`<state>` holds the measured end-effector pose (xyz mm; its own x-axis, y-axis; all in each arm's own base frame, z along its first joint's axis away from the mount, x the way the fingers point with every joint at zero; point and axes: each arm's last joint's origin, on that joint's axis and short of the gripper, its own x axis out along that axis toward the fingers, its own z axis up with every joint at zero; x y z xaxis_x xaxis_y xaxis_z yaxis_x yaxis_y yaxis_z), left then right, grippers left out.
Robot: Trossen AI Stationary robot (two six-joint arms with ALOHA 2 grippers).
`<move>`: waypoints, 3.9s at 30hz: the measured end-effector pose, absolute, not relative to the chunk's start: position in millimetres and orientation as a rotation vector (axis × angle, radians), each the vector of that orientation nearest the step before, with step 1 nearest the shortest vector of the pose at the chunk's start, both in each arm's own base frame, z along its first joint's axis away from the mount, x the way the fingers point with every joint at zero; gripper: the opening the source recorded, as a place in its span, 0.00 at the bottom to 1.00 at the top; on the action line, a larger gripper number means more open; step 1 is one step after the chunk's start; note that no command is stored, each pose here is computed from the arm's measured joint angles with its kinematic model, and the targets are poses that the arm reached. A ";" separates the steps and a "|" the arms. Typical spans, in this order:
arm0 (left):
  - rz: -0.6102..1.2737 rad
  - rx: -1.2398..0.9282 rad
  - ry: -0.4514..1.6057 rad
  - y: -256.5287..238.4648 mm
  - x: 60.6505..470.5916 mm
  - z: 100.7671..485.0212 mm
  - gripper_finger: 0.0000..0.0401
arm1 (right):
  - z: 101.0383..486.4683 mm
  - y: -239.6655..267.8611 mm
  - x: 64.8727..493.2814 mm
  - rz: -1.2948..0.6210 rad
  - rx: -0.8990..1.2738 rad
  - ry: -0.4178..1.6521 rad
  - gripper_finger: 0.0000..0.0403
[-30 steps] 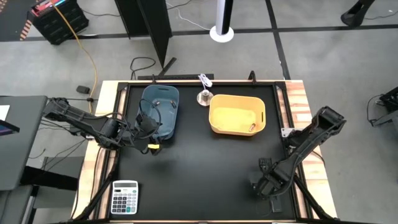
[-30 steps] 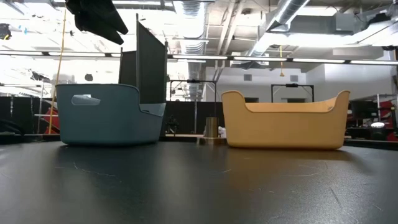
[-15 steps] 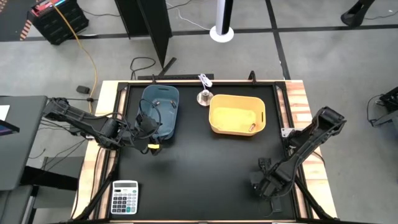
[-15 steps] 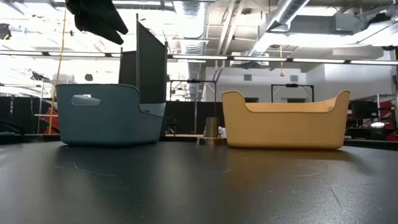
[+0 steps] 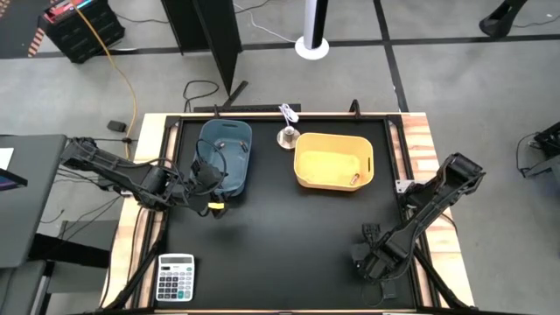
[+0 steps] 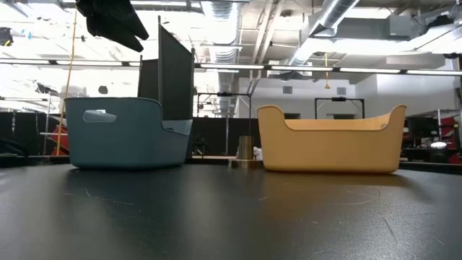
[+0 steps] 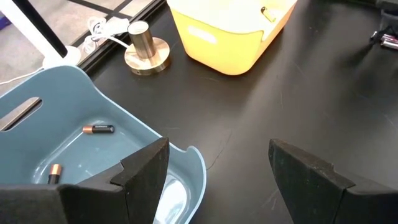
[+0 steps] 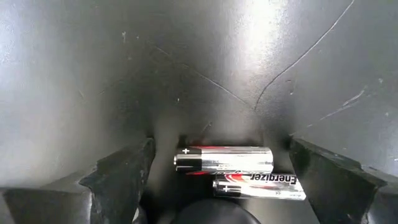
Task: Sort batteries
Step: Put the left silver battery into the yellow bin
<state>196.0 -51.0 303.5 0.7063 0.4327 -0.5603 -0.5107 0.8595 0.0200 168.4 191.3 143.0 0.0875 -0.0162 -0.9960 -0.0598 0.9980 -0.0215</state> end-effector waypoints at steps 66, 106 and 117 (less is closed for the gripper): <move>0.526 -0.141 0.585 -51.0 196.0 303.5 0.68 | 147.4 195.5 171.9 0.078 -0.065 1.495 0.54; 0.518 -0.115 0.592 -51.0 196.0 303.5 0.68 | 275.5 90.4 224.4 -0.226 -0.398 1.214 0.54; 0.515 -0.108 0.594 -51.1 196.0 303.5 0.68 | 298.1 -13.6 233.8 -0.430 -0.255 1.175 0.68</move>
<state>196.0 -51.1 303.5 0.7067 0.4321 -0.5602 -0.4931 0.8687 0.0481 233.8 -13.6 298.1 0.3183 -0.4527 -0.8329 0.1919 0.8912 -0.4110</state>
